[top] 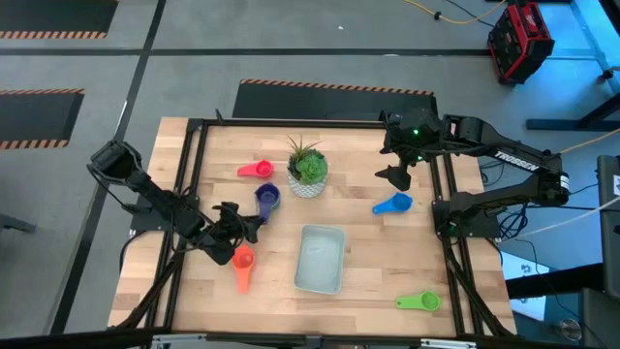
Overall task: Nest measuring cups in basket
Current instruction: Stack the purple measuring cup on top of the yellow measuring cup, then stack the orange measuring cup on top of the purple measuring cup
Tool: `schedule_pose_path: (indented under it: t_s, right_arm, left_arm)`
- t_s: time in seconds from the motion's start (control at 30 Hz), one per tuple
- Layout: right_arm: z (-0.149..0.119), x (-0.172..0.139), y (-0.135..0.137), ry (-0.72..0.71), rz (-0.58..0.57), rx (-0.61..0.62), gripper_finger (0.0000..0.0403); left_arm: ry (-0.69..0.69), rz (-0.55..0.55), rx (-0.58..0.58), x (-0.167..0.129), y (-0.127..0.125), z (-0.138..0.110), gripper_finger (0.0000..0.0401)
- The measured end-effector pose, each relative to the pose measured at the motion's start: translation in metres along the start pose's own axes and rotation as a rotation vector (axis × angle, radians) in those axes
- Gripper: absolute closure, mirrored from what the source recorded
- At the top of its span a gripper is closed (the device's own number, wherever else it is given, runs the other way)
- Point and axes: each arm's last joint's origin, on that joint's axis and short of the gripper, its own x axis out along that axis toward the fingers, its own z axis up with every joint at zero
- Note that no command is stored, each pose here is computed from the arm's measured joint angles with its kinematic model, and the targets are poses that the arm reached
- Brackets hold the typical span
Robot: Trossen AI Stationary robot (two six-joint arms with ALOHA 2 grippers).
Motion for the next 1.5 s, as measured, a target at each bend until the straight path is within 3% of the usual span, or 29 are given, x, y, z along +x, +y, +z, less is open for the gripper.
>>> schedule_pose_path:
  t_s: [0.47,0.67,0.87,1.17,1.5]
  right_arm:
    - [0.000,0.000,0.000,0.000,0.000,0.000,0.0033]
    - [-0.001,0.000,0.001,0.005,0.043,0.001,0.0033]
    - [-0.006,-0.004,0.016,0.009,0.049,-0.033,0.0033]
    - [-0.059,0.013,0.045,-0.078,0.003,-0.036,0.0033]
    - [-0.121,0.052,0.040,-0.056,-0.085,0.142,0.0033]
  left_arm:
    - [-0.002,-0.051,0.180,-0.010,-0.008,0.012,0.0266]
    - [0.004,-0.142,0.337,-0.022,-0.030,0.032,0.0266]
    - [-0.014,-0.241,0.593,-0.033,-0.066,0.055,0.0266]
    - [0.126,-0.229,0.819,-0.048,-0.105,0.087,0.0266]
    - [0.497,-0.096,0.767,-0.061,-0.096,0.096,0.0266]
